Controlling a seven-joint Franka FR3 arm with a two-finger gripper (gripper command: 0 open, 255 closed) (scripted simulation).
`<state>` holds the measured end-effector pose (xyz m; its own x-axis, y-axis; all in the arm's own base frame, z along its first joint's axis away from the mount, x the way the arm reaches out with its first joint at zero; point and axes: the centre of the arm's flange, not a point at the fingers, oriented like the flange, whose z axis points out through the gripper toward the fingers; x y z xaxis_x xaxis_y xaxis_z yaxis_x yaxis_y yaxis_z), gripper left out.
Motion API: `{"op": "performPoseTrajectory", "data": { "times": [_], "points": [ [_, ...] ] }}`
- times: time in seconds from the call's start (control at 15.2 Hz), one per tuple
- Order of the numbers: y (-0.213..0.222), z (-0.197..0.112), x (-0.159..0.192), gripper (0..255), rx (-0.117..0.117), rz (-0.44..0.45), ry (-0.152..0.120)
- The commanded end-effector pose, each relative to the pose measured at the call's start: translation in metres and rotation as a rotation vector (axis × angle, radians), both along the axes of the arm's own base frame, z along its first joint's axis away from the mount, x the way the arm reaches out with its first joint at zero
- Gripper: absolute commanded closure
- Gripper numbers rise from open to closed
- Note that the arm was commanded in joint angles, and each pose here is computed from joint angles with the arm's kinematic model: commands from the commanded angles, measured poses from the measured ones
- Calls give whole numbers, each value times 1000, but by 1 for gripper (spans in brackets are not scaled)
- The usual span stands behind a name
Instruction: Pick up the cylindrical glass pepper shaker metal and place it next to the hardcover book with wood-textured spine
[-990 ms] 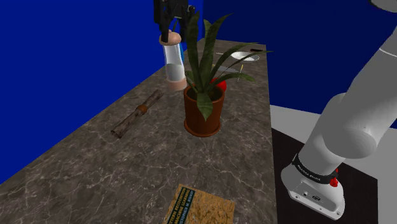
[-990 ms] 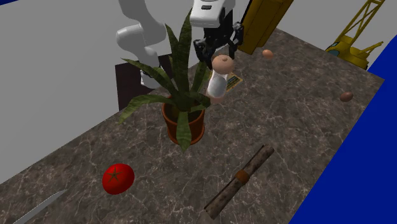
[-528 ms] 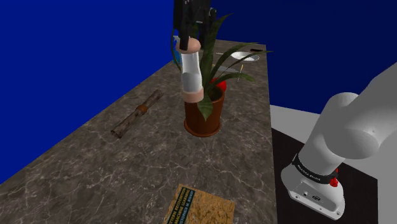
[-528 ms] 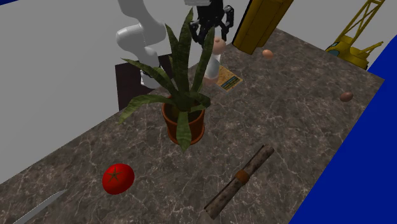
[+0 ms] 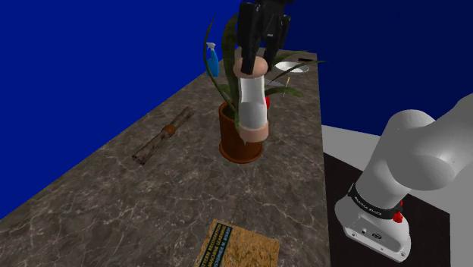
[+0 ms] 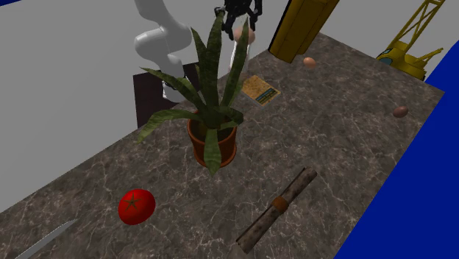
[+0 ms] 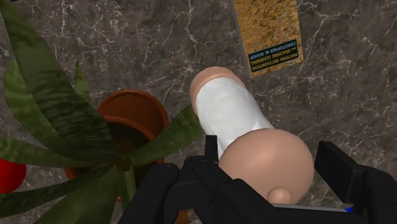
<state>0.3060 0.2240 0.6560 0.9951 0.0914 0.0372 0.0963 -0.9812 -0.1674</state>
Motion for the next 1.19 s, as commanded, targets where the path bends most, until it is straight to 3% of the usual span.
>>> {"op": "performPoseTrajectory", "data": {
  "times": [0.0,1.12],
  "points": [
    [0,-9,-6,255,0,-1,1],
    [0,-98,-6,255,0,-1,1]
  ]
}}
